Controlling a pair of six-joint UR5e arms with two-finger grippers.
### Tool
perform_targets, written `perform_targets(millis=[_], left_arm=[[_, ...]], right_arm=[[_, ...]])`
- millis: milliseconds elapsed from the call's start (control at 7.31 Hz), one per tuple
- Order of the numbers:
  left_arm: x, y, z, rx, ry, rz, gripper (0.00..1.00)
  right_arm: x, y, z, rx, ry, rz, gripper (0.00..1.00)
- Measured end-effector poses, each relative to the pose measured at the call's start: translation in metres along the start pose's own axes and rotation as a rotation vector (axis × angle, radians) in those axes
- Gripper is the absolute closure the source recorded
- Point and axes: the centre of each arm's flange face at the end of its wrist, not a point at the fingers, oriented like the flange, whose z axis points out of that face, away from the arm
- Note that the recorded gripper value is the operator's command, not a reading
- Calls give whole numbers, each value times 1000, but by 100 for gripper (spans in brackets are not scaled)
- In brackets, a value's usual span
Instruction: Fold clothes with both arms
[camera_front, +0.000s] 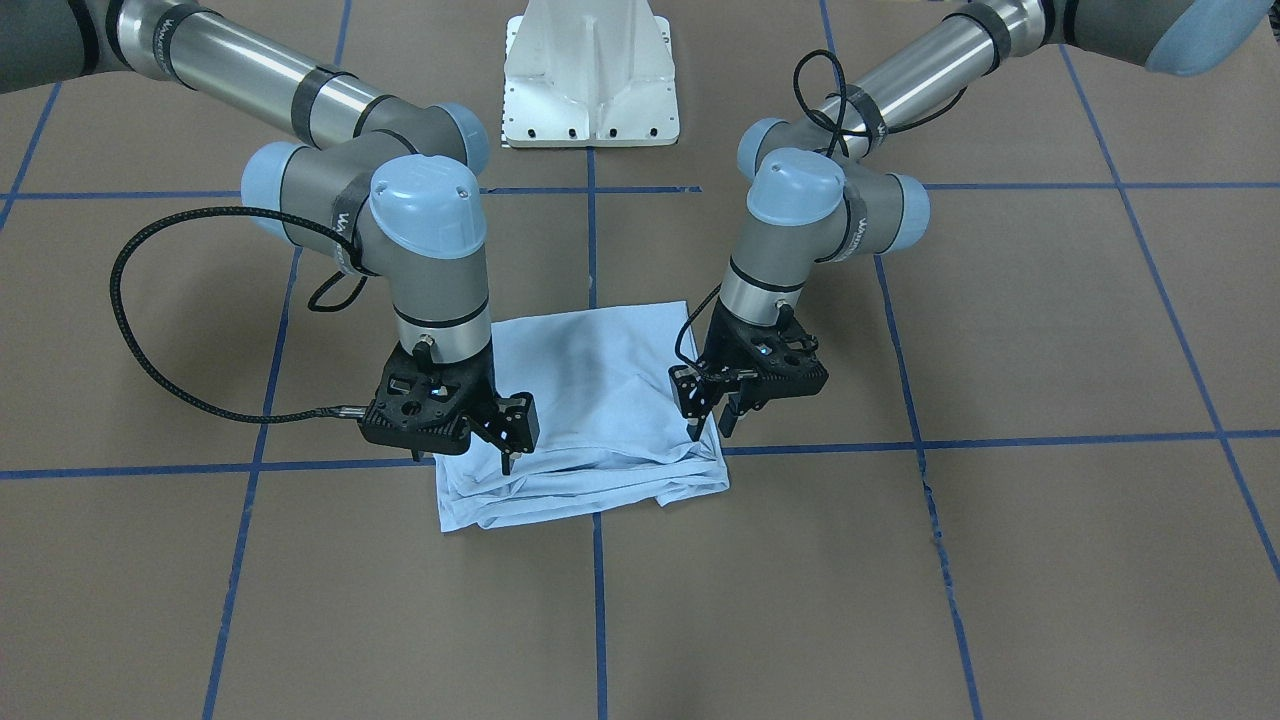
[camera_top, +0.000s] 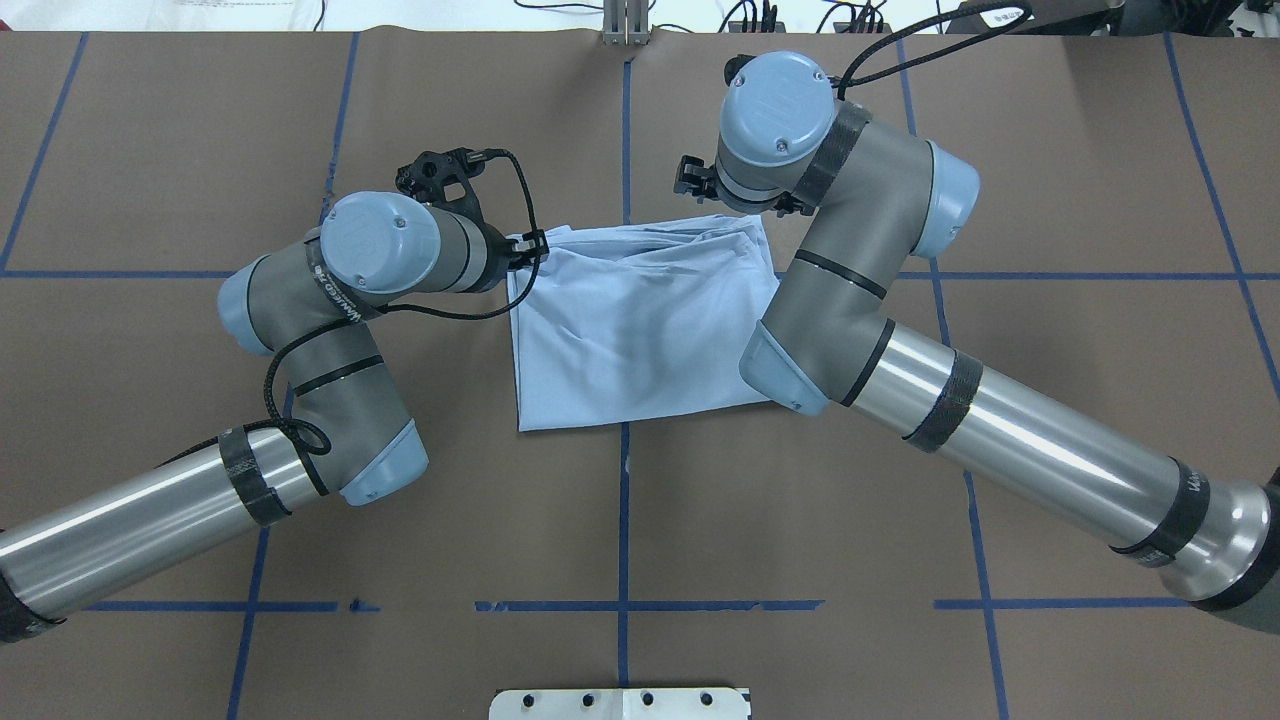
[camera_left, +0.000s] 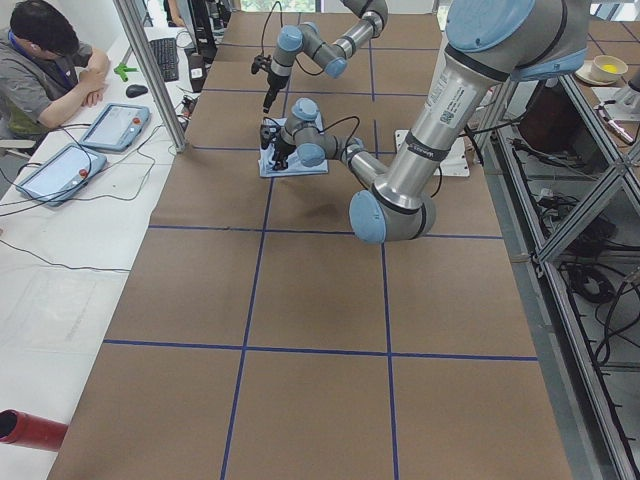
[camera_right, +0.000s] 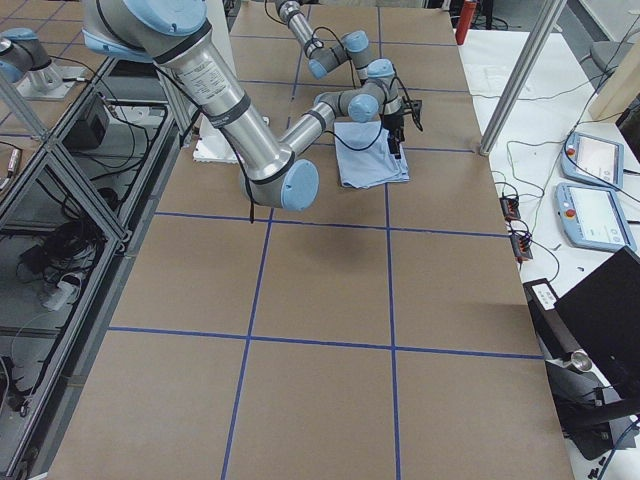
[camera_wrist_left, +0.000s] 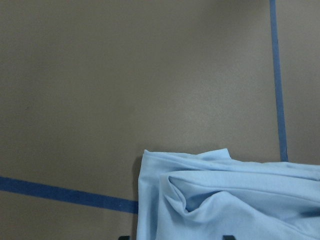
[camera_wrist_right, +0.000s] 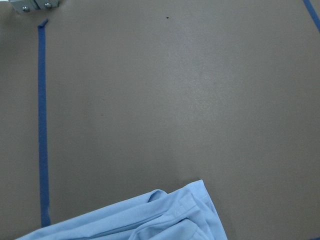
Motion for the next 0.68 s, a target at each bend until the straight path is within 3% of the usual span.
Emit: perform_targets(millis=[684], left_arm=[[14,-4,17,-1,-7,0,54]], right_arm=[[2,1,2,-1,4,0,0]])
